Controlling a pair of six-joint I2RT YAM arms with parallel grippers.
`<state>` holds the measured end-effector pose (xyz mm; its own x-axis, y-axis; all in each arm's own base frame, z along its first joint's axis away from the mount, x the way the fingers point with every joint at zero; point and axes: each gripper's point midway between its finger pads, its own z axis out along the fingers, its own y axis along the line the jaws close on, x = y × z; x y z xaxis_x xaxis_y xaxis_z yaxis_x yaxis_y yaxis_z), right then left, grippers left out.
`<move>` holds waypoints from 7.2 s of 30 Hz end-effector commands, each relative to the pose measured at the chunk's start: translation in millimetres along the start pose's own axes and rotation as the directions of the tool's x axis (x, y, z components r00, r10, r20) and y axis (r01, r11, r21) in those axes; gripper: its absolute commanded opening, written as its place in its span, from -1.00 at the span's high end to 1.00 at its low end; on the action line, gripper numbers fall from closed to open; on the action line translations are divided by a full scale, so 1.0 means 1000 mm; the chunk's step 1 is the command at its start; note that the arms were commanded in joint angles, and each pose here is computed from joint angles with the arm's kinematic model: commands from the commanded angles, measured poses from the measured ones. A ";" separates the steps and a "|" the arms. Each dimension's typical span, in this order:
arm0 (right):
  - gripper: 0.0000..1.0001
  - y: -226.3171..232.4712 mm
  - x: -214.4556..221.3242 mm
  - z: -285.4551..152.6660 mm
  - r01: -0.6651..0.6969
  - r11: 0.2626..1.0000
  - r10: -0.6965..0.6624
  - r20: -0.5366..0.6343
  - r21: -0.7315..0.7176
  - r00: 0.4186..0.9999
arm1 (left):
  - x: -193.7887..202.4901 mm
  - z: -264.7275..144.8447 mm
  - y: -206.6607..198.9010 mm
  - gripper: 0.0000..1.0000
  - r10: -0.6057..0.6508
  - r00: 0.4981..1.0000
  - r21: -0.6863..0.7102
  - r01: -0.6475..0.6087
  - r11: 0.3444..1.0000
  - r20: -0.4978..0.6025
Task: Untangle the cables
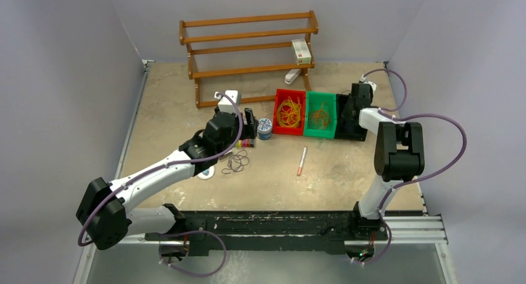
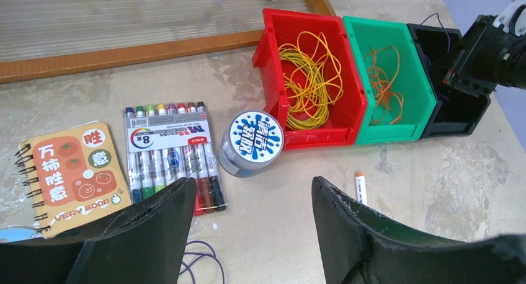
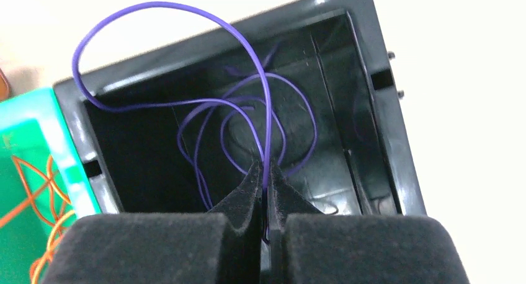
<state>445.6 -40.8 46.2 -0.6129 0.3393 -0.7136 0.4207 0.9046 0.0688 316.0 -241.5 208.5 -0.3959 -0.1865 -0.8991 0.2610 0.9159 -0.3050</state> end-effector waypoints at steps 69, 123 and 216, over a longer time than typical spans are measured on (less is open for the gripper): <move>1.00 -0.008 -0.021 -0.041 0.106 0.994 -0.106 -0.048 -0.006 0.993 | -0.017 0.001 -0.011 -0.34 -0.020 1.000 0.021 0.020 1.000 0.016; 0.07 0.001 -0.096 -0.092 0.053 0.997 -0.037 0.240 -0.060 0.970 | -0.009 0.003 0.034 -0.45 0.044 0.998 -0.222 -0.051 0.974 -0.037; 1.00 0.326 0.226 -0.204 0.248 0.303 -0.597 0.020 -0.920 0.802 | 0.142 -0.042 0.083 -0.01 -0.099 0.960 -0.186 0.051 0.981 -0.262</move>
<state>297.4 375.2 31.1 -0.7582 -0.2854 -0.5862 -0.6175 0.6028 0.5052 232.7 -155.9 49.0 -0.6582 -0.1788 -0.7313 -0.0022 0.9718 -0.2356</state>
